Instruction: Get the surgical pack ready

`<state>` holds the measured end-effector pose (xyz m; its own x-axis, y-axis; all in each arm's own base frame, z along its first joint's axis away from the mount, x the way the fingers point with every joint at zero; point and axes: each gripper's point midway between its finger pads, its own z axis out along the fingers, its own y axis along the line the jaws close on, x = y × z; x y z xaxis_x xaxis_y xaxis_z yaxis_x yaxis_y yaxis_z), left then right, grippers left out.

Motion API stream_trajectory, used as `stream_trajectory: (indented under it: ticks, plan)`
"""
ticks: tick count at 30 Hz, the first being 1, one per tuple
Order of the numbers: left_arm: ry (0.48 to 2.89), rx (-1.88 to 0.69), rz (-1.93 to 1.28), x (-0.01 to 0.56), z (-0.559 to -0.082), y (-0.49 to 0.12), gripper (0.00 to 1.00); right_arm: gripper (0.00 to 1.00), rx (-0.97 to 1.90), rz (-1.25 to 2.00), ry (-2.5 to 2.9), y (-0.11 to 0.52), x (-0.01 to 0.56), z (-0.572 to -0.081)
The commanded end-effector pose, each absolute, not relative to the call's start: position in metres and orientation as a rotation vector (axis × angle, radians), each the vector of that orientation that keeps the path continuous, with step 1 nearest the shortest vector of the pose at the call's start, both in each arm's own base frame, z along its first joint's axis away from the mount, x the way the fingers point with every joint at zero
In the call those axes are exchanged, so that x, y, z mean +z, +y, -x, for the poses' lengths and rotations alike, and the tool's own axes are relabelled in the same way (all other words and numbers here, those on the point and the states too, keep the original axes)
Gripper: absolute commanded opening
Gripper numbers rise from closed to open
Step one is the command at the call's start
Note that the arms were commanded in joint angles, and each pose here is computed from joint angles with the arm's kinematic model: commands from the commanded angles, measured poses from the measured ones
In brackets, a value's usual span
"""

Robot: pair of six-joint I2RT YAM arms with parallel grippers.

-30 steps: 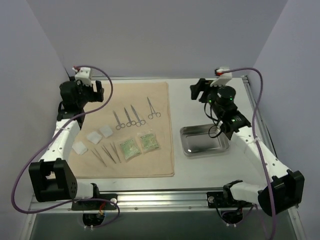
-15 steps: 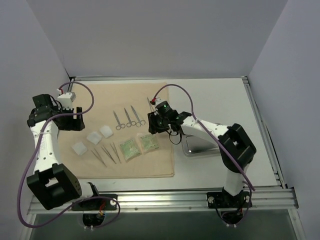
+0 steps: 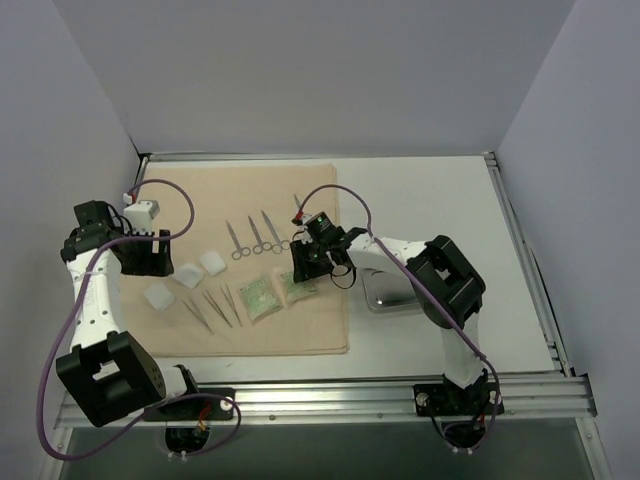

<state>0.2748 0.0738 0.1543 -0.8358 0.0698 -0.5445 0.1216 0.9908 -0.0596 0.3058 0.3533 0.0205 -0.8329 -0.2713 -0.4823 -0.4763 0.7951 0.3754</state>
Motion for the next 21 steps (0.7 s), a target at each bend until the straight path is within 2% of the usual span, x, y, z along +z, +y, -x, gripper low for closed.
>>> stream_trajectory:
  ticks: [1,4,5,7,15,21]
  plan:
    - [2.509,-0.106,-0.159,0.169,-0.282,0.074,0.84,0.35,0.742,0.582,2.576,0.357,0.026,-0.303]
    - [2.508,-0.109,-0.152,0.169,-0.283,0.074,0.83,0.21,0.750,0.577,2.569,0.357,0.031,-0.303]
    - [2.504,-0.112,-0.150,0.170,-0.283,0.074,0.83,0.11,0.756,0.573,2.561,0.358,0.035,-0.304]
    - [2.501,-0.117,-0.150,0.172,-0.284,0.073,0.83,0.01,0.760,0.560,2.536,0.358,0.046,-0.307]
    - [2.474,-0.149,-0.160,0.182,-0.288,0.069,0.83,0.00,0.744,0.536,2.405,0.334,0.124,-0.309]
    - [2.441,-0.184,-0.178,0.192,-0.293,0.063,0.83,0.00,0.542,0.324,2.433,0.225,0.145,-0.315]
